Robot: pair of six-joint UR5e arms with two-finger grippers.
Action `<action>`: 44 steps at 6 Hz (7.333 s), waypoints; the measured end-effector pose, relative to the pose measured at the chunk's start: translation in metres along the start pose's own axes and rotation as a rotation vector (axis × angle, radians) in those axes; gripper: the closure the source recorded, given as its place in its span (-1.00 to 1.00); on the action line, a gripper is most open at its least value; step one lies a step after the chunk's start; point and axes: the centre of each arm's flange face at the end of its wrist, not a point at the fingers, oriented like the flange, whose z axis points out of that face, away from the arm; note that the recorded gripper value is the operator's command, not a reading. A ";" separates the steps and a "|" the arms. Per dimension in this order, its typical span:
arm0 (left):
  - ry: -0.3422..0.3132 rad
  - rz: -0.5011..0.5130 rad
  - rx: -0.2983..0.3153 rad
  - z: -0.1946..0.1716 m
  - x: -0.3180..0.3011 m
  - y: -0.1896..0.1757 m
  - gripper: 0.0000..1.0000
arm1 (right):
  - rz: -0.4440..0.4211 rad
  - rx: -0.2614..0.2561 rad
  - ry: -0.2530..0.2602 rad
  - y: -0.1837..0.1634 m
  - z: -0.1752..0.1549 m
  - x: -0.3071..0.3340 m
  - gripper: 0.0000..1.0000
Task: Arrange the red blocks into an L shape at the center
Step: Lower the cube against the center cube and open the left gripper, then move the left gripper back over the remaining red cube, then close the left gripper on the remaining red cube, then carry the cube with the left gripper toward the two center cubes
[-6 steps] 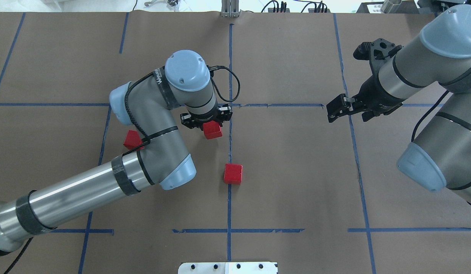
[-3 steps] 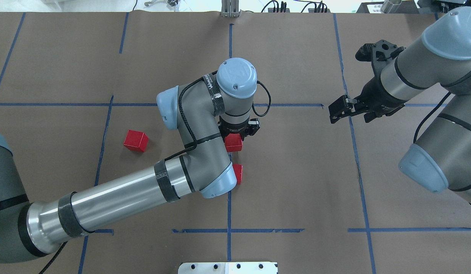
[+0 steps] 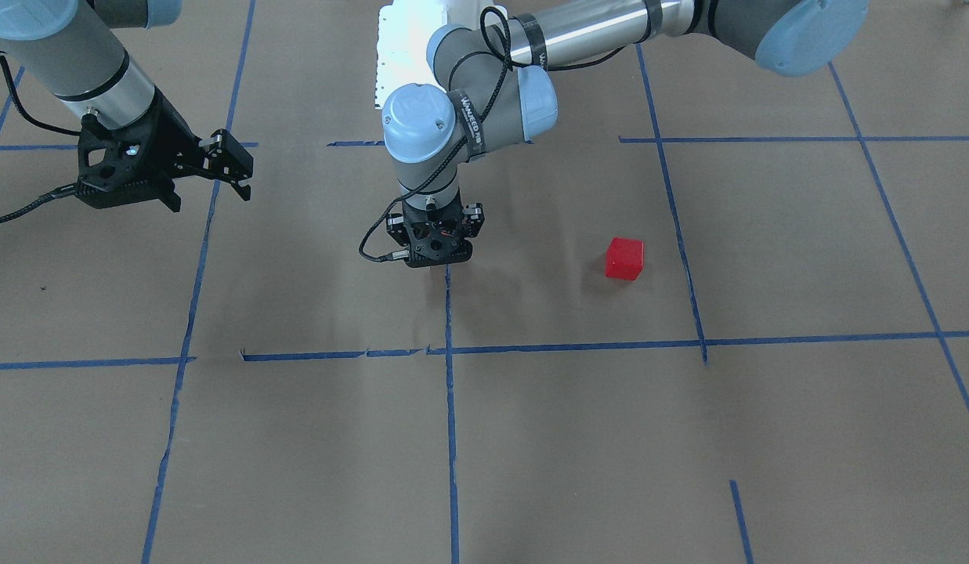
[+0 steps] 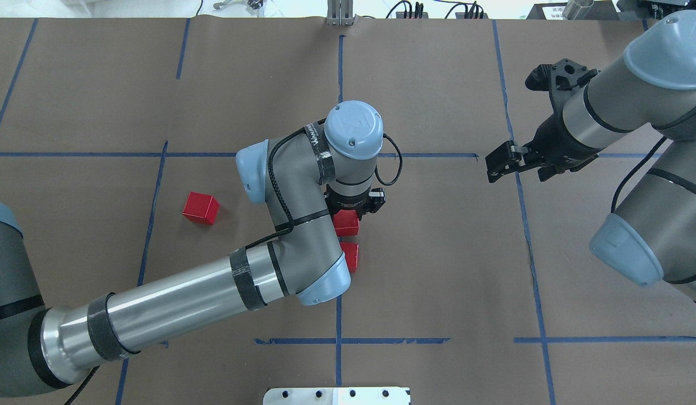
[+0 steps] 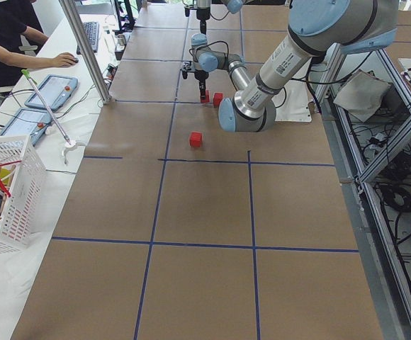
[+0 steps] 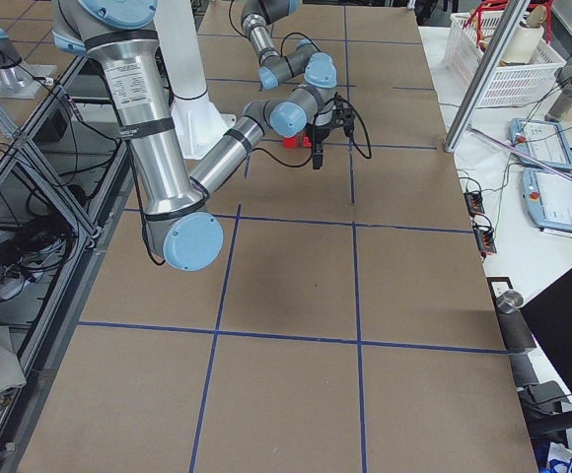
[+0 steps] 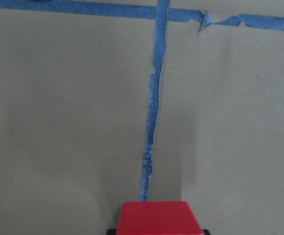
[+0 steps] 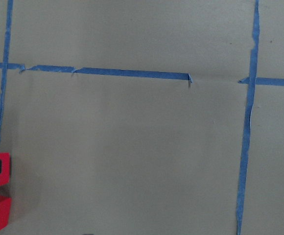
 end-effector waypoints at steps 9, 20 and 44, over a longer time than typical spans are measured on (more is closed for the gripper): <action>0.024 0.036 -0.019 0.009 -0.013 0.031 0.78 | -0.006 0.008 -0.008 0.005 -0.007 0.000 -1.00; 0.062 0.244 0.148 -0.052 -0.217 -0.028 -1.00 | 0.003 0.009 -0.006 0.008 -0.008 0.001 -1.00; 0.044 -1.323 0.120 -0.004 -0.111 0.056 0.93 | 0.002 0.006 -0.006 0.015 -0.009 0.005 -1.00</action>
